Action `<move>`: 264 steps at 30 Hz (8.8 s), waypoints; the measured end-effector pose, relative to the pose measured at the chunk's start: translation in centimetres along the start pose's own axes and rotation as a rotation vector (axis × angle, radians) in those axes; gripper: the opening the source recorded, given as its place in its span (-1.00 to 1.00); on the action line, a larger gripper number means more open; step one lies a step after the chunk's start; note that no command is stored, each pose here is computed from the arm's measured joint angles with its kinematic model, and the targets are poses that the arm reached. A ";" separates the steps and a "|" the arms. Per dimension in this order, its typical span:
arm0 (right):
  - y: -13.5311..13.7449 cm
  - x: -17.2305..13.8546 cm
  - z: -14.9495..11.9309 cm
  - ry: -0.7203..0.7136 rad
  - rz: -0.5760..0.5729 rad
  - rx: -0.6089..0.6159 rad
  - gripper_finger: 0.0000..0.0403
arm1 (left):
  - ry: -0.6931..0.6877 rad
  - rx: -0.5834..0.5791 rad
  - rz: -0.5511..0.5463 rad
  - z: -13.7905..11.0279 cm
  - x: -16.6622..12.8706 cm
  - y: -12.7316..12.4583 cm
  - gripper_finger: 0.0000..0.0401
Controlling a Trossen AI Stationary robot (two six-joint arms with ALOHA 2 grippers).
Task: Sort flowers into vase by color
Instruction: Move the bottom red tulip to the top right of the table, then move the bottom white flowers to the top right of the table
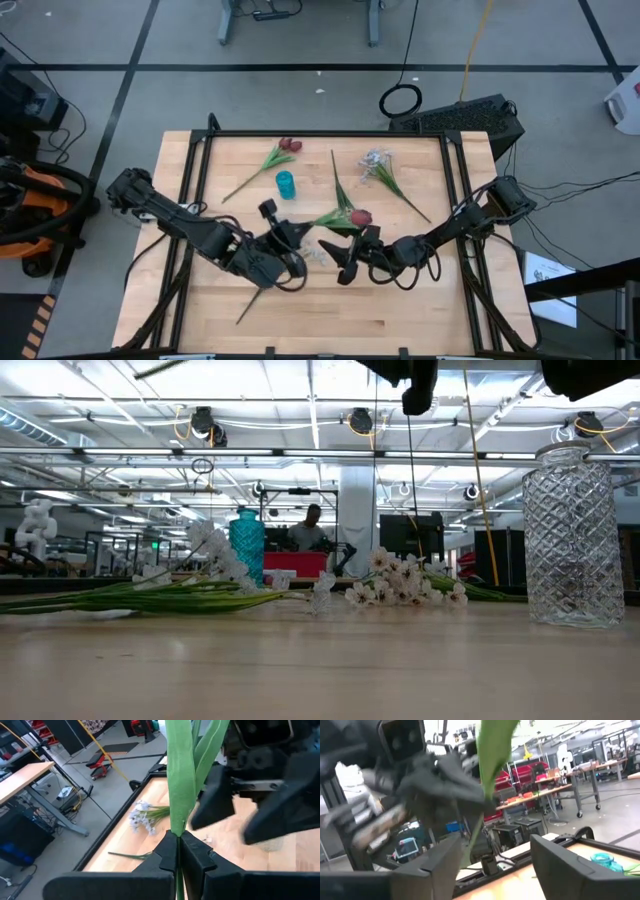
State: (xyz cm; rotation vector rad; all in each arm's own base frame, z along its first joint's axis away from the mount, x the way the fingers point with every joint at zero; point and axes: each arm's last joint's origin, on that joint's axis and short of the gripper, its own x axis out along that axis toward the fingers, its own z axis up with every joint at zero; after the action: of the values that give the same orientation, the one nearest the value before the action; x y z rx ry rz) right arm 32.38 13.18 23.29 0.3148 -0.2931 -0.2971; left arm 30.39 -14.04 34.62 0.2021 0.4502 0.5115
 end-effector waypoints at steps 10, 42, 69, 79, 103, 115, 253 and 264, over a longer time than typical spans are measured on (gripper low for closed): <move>0.8 -1.0 0.2 0.106 0.026 -0.034 0.25 | 0.046 -0.018 0.054 1.0 -1.7 6.9 -0.93; -6.6 -5.8 9.5 0.619 -0.188 -0.497 0.25 | 0.533 -0.087 0.225 -6.2 8.4 22.3 -0.93; -8.1 -4.7 9.8 0.606 -0.270 -0.477 0.25 | 0.623 -0.325 0.219 -20.3 12.5 24.3 -0.93; -8.1 -4.7 9.8 0.596 -0.287 -0.416 0.25 | 0.627 -0.354 0.207 -22.7 12.4 23.4 -0.93; -8.0 -4.7 9.8 0.593 -0.289 -0.390 0.25 | 0.575 -0.374 0.241 -24.3 12.5 22.9 -0.92; -8.0 -4.8 9.8 0.596 -0.287 -0.397 0.25 | 0.646 -0.361 0.232 -25.8 13.7 22.4 -0.92; -2.8 -5.3 4.3 0.679 -0.058 -0.199 0.25 | 0.078 -0.379 -0.161 -13.5 -2.6 -2.0 -0.92; 0.1 -3.2 0.2 0.502 0.081 -0.195 0.25 | -0.308 -0.332 -0.339 -6.8 0.8 -0.7 -0.92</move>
State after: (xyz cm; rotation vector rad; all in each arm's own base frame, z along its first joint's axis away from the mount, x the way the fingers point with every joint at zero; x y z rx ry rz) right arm 29.42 14.24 22.73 0.1760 0.2167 -0.1570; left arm 28.19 -13.73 28.11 -0.1154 0.0898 0.2096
